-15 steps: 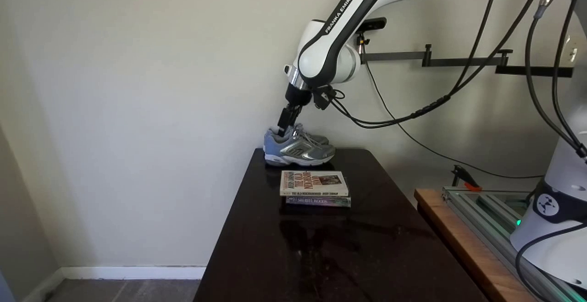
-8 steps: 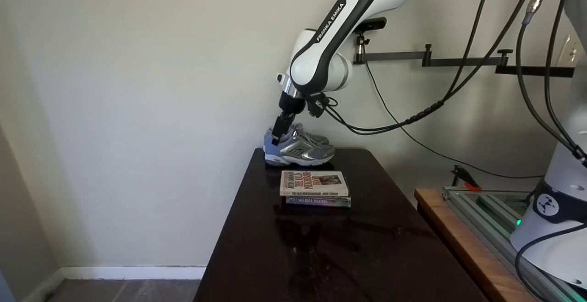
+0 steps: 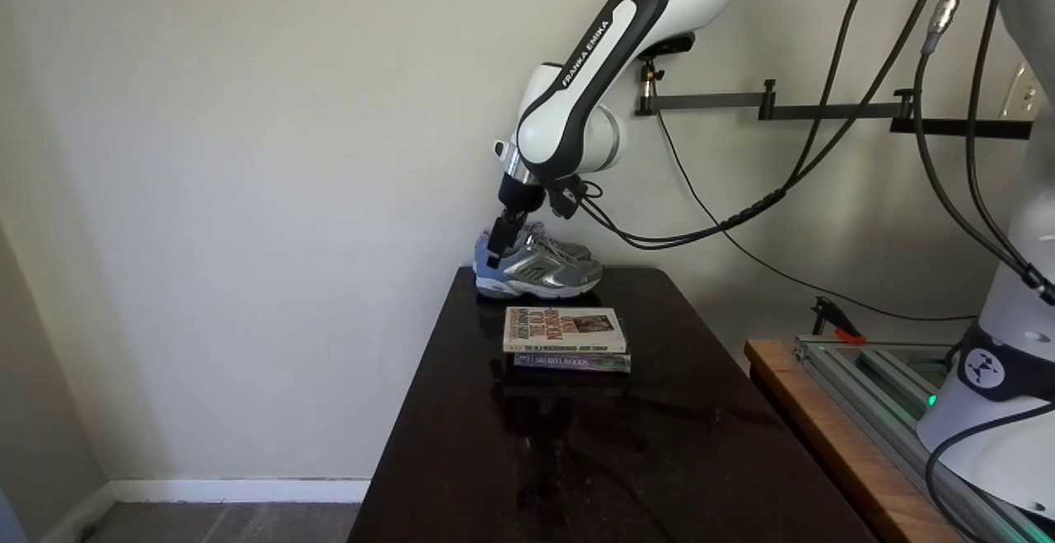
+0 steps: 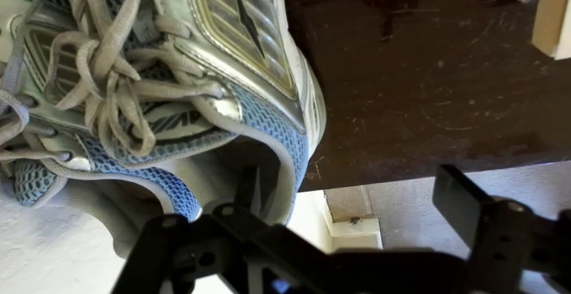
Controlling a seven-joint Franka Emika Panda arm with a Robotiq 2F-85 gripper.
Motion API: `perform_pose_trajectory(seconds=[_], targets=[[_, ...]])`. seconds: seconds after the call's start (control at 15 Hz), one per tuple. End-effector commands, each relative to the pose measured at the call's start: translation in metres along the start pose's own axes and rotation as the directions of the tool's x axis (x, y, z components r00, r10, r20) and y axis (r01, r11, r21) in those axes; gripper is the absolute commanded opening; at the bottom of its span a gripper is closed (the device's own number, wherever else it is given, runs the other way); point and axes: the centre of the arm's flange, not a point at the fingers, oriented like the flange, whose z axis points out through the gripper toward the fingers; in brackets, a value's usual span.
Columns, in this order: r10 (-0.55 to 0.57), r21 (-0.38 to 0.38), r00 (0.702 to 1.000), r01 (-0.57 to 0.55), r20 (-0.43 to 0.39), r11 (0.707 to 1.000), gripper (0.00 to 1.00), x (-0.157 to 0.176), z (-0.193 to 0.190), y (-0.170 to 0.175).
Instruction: Move the sneakers to the left.
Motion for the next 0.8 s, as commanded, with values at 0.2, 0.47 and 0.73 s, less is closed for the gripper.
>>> perform_pose_trajectory(seconds=[0.2,0.47,0.73], targets=[[-0.031,-0.017,1.000,0.031,0.003,0.999,1.00,0.001,0.018,0.008],[-0.028,-0.015,1.000,0.028,0.011,0.999,0.66,-0.002,0.023,0.009],[-0.017,-0.016,1.000,0.017,0.007,1.000,0.36,-0.002,0.022,0.007]])
